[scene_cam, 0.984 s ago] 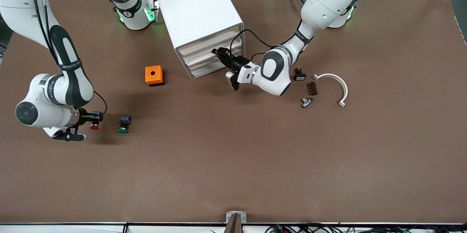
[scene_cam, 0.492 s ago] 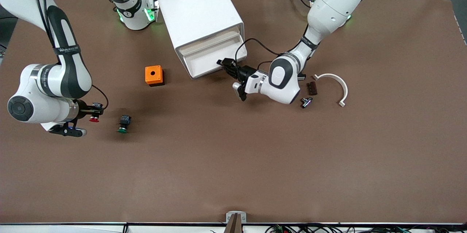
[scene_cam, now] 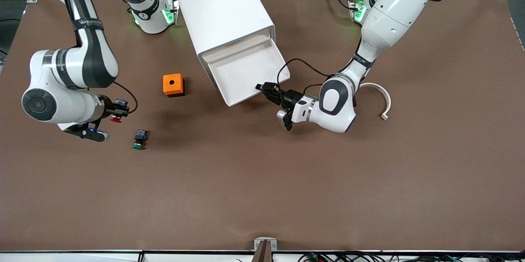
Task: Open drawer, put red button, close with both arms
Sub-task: 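Lift the red button with the right gripper while the left gripper withdraws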
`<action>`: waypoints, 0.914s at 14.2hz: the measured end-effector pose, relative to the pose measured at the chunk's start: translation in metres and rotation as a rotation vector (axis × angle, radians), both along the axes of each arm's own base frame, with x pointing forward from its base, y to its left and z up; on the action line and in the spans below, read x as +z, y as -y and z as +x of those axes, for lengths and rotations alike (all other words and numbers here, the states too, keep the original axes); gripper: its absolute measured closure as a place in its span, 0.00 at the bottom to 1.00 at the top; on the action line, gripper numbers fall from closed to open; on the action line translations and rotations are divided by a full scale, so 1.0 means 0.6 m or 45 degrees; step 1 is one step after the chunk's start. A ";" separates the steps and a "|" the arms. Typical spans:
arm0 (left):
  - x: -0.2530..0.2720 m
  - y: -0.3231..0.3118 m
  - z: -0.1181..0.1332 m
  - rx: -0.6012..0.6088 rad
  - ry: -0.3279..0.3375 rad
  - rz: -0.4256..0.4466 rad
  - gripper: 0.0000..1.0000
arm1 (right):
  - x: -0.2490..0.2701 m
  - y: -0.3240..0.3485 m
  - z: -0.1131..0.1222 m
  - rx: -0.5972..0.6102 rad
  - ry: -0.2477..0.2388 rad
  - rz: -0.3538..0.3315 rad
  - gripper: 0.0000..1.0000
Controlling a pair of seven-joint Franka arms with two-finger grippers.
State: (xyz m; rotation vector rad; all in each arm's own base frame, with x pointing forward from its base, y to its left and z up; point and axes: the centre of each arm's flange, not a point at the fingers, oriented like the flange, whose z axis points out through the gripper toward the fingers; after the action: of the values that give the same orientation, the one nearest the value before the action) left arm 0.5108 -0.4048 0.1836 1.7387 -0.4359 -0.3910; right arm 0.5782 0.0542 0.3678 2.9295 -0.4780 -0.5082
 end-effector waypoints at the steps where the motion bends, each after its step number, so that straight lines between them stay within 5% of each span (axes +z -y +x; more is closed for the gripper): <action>1: -0.002 -0.002 0.002 0.000 -0.004 -0.004 0.90 | 0.010 -0.022 -0.006 -0.030 -0.001 -0.009 0.59; 5: -0.003 -0.006 0.009 0.025 -0.091 0.061 0.81 | 0.040 -0.130 -0.035 -0.205 0.004 -0.037 0.59; 8: 0.011 -0.033 0.046 0.025 -0.147 0.230 0.48 | 0.065 -0.250 -0.076 -0.336 0.043 -0.102 0.59; 13: 0.037 -0.114 0.115 0.023 -0.087 0.355 0.00 | 0.097 -0.400 -0.134 -0.538 0.058 -0.088 0.59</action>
State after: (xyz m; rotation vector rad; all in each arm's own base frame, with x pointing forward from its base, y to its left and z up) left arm 0.5797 -0.3365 0.2057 1.9910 -0.3270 -0.5159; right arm 0.4979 0.2942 0.4260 2.7780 -1.1080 -0.4574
